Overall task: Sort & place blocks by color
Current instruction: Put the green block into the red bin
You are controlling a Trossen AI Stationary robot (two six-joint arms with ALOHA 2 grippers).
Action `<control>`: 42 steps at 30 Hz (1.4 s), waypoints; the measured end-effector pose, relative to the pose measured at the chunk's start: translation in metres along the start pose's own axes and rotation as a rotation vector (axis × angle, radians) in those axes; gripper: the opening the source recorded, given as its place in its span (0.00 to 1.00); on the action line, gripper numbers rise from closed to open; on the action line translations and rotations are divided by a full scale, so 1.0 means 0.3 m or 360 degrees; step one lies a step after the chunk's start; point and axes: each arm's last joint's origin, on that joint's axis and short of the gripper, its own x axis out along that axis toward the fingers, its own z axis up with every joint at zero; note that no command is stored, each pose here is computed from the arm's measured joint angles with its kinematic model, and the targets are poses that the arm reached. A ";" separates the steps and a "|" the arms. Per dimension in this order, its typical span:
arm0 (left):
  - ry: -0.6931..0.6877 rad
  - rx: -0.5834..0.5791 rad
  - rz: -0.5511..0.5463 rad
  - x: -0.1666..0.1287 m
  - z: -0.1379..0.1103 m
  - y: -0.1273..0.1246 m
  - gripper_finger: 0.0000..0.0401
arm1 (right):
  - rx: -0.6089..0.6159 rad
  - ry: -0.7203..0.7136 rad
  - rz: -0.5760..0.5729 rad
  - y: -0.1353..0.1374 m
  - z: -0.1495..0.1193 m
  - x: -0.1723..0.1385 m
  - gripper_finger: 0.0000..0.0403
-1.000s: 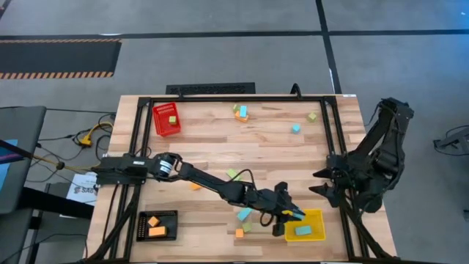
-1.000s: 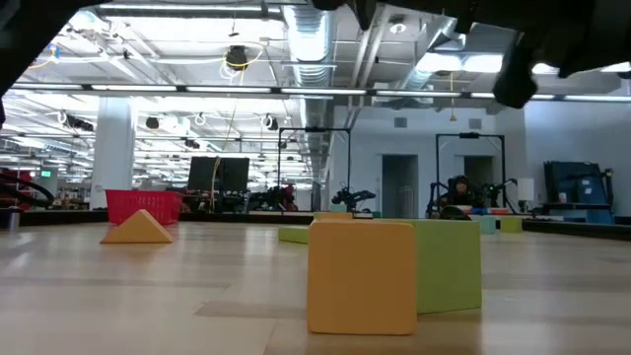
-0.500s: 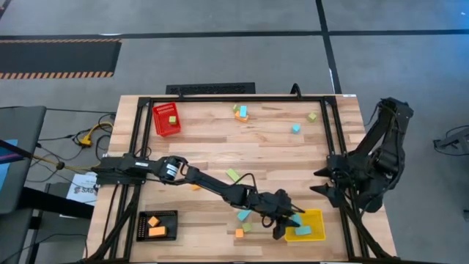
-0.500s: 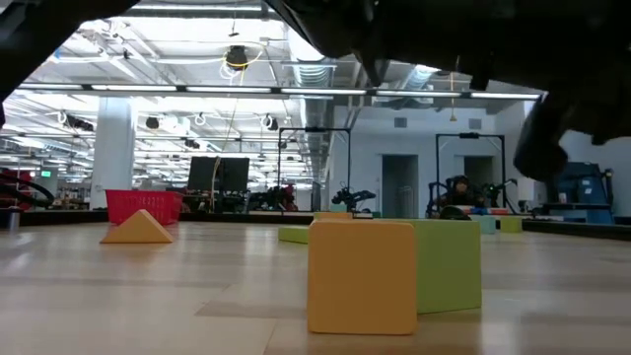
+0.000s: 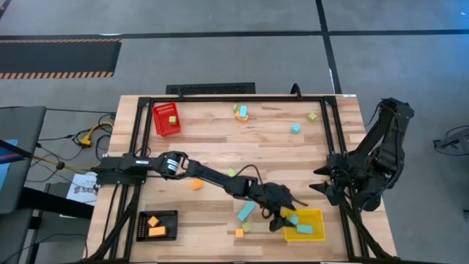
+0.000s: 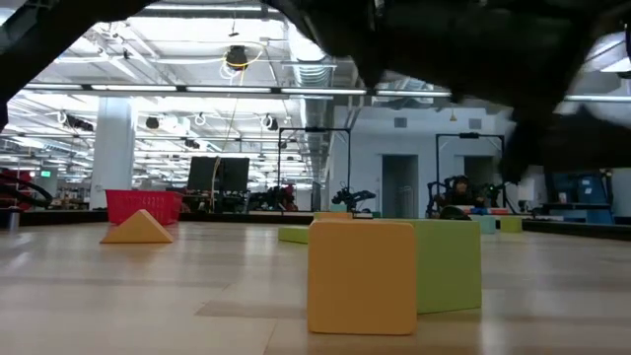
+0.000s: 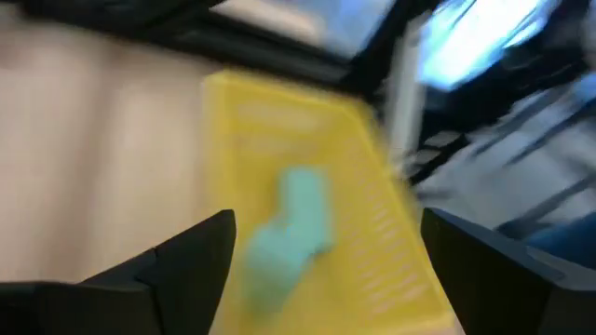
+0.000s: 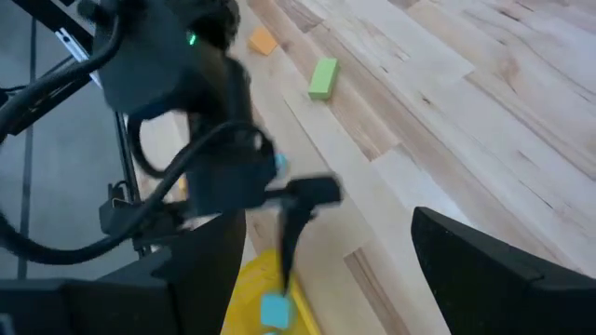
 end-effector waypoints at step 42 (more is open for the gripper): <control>0.1517 0.0548 0.0774 -0.436 -0.022 -0.127 0.73 | -0.0135 -0.0099 0.0110 0.130 -0.038 0.073 0.81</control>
